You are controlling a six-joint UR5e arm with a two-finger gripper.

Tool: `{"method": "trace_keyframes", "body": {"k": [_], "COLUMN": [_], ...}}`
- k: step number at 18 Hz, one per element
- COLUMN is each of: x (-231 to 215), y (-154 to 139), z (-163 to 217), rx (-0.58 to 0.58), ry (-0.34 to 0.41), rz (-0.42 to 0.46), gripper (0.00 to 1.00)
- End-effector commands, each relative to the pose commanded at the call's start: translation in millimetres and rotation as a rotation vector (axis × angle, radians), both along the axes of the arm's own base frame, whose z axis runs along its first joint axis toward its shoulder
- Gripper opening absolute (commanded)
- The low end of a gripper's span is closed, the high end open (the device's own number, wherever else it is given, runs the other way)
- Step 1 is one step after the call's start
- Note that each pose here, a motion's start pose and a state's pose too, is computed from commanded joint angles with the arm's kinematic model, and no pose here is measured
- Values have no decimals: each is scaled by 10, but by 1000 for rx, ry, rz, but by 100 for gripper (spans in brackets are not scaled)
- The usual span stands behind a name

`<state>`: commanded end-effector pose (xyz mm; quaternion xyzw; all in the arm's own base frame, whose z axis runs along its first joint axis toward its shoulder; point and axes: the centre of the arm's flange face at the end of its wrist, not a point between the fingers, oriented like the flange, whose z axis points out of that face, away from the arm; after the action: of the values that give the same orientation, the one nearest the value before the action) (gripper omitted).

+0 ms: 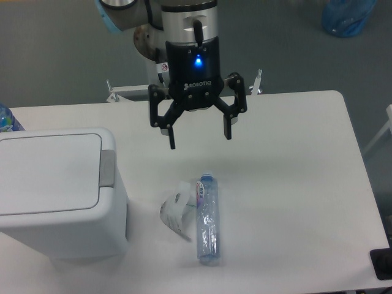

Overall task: Open the trash can
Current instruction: 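Move the open gripper over the table toward the white trash can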

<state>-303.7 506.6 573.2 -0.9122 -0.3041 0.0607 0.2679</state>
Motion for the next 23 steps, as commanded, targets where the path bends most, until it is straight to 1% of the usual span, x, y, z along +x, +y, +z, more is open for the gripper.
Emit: {"method": "trace_keyframes", "body": {"k": [2, 3, 10, 16, 20, 23], "x": [-8, 26, 182, 252, 361, 434], "y": [31, 72, 189, 258, 377, 415], "z": [-50, -68, -300, -418, -527, -566], "rx": [4, 4, -29, -45, -62, -67], "ry": [-22, -27, -56, -71, -82, -86], "rz": [30, 28, -5, -20, -47, -60], "gripper": [100, 100, 100, 100, 100, 100]}}
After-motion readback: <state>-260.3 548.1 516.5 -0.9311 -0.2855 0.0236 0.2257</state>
